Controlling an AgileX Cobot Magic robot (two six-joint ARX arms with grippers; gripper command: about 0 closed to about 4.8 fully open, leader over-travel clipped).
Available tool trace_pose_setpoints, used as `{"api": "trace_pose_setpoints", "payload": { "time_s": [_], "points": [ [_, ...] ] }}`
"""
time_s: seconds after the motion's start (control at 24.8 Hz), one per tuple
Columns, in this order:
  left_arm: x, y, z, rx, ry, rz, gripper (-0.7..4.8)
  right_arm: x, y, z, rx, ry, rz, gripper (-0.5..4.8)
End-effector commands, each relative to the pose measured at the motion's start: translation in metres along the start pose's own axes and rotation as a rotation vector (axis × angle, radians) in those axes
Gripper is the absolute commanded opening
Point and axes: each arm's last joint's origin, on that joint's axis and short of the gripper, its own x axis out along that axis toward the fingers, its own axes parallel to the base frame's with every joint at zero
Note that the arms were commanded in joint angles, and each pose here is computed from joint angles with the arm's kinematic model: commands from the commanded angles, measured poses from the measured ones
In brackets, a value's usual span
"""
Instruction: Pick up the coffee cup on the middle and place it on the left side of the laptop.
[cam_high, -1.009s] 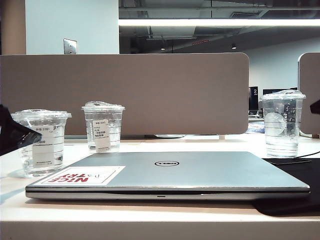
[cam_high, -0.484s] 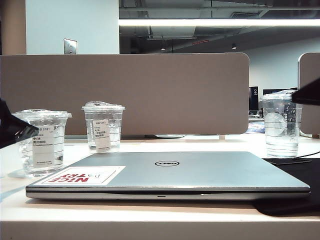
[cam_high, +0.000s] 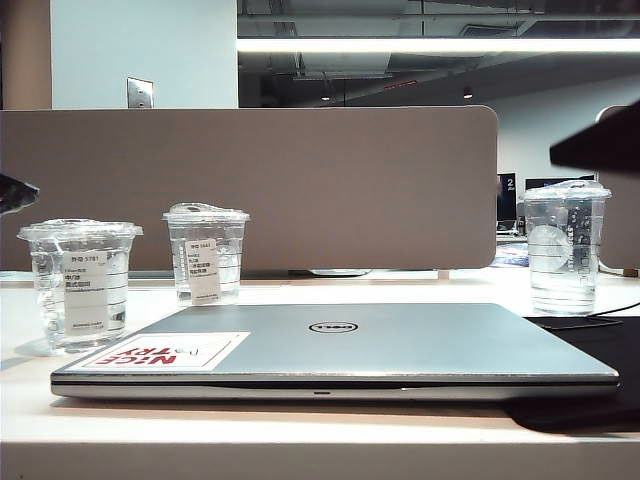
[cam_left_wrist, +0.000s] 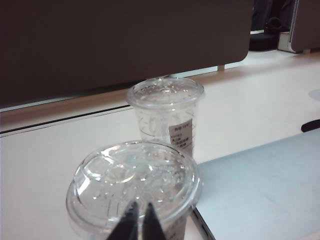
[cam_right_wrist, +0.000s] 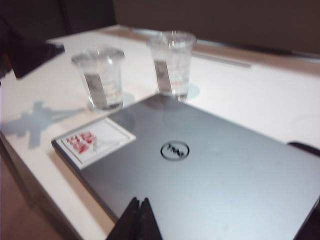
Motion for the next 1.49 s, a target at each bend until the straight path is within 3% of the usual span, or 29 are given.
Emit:
{"api": "trace_pose_setpoints", "payload": {
  "time_s": [0.04,0.16,0.4,0.61,0.77,0.89,1.49],
  "points": [
    [-0.005,-0.001,0.007,0.003,-0.001,0.005,-0.06,-0.002,-0.001,0.003,0.003,-0.046,-0.012,-0.05],
    [-0.013,-0.001,0.015,0.006,-0.008,0.035,-0.06,-0.003,-0.005,0.004,0.004,-0.067,-0.045,-0.05],
    [-0.046,-0.006,0.026,0.004,0.019,0.204,-0.06,-0.005,-0.016,0.005,0.009,-0.078,-0.160,-0.05],
    [-0.066,-0.010,0.028,0.011,-0.017,0.271,-0.06,-0.007,-0.029,0.005,0.014,-0.080,-0.287,-0.05],
    [-0.067,-0.008,0.028,0.002,0.043,0.345,-0.06,-0.015,-0.045,0.005,0.020,-0.088,-0.474,-0.05],
    [-0.068,-0.007,0.027,0.002,0.057,0.409,-0.06,-0.020,-0.050,0.007,0.016,-0.117,-0.535,-0.05],
    [-0.068,-0.007,0.027,-0.009,0.058,0.414,-0.05,-0.023,-0.055,0.007,0.017,-0.115,-0.590,-0.05]
  ]
}}
